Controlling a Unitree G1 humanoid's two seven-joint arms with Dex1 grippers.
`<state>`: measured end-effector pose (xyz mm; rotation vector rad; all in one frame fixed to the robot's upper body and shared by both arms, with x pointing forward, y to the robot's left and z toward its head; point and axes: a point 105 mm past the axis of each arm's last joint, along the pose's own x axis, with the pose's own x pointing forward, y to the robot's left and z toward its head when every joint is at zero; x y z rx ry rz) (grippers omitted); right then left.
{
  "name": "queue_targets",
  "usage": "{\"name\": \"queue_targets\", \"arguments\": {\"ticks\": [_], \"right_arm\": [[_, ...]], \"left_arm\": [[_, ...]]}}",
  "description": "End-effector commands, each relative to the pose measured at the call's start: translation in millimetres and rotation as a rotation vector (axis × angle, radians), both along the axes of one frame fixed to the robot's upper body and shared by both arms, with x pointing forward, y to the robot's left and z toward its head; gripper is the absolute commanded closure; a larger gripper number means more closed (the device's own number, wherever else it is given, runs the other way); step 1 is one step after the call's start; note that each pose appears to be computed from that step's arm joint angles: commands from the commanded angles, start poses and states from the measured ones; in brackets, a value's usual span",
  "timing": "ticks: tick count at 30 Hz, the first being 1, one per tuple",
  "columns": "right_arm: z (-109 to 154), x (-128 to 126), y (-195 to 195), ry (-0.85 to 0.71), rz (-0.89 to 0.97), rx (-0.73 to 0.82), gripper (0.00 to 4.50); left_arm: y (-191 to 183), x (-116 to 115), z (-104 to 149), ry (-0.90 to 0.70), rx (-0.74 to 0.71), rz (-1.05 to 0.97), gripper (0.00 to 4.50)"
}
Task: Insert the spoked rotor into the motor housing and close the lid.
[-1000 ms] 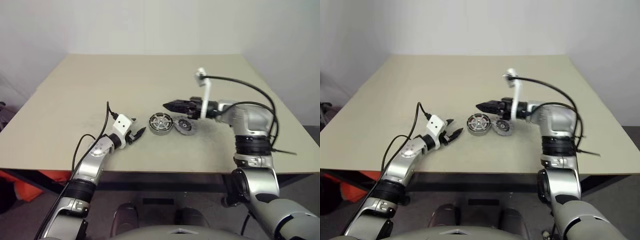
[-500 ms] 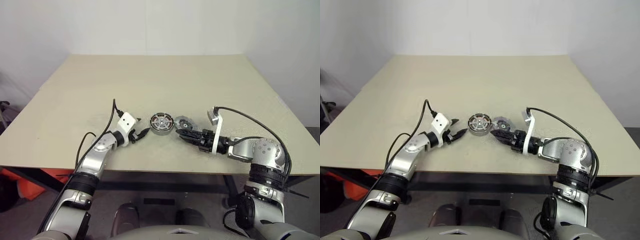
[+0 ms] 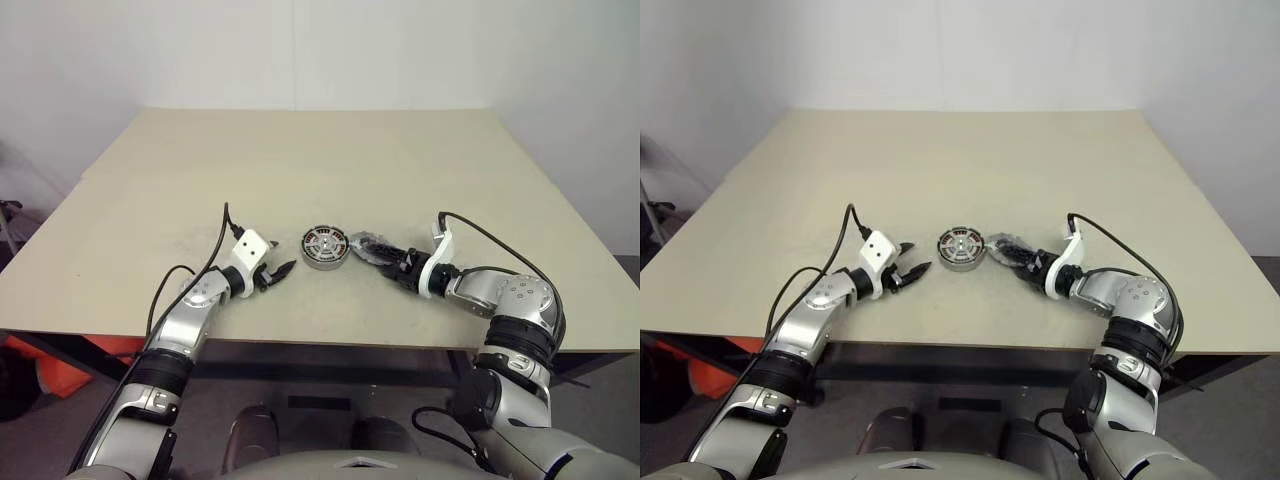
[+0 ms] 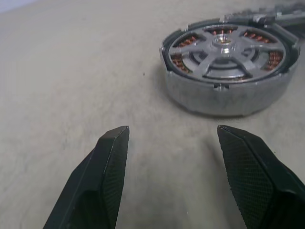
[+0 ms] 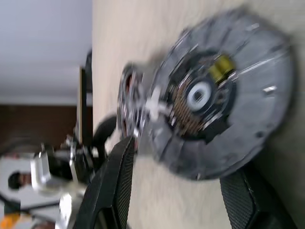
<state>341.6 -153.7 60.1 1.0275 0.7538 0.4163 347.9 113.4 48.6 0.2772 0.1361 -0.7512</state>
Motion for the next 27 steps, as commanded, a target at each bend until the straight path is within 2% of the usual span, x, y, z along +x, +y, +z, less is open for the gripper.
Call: {"name": "queue_targets", "arguments": {"ticks": [1, 8, 11, 14, 20, 27], "right_arm": [[4.9, 11.0, -13.0, -0.023, -0.087, -0.029, 1.53], [12.1, 26.5, -13.4, -0.064, -0.171, 0.009, 1.53], [19.8, 31.2, -6.3, -0.097, -0.158, 0.026, 0.97], [23.9, 32.1, 3.0, -0.107, -0.131, 0.036, 0.02], [39.5, 28.4, 24.9, -0.136, -0.038, 0.063, 0.02], [84.6, 21.6, 57.4, -0.273, 0.084, 0.102, 0.02]], "left_arm": [[-2.3, 2.0, 15.6, -0.062, 0.001, -0.016, 1.39], [-1.5, 2.3, 15.5, -0.065, 0.013, -0.017, 1.39], [-0.9, 2.8, 15.9, -0.067, 0.014, -0.015, 1.39], [-0.4, 3.1, 16.3, -0.068, 0.014, -0.012, 1.39], [2.0, 2.7, 16.0, -0.070, 0.015, -0.003, 1.39], [3.5, 2.6, 15.4, -0.070, 0.016, 0.007, 1.39]]}}
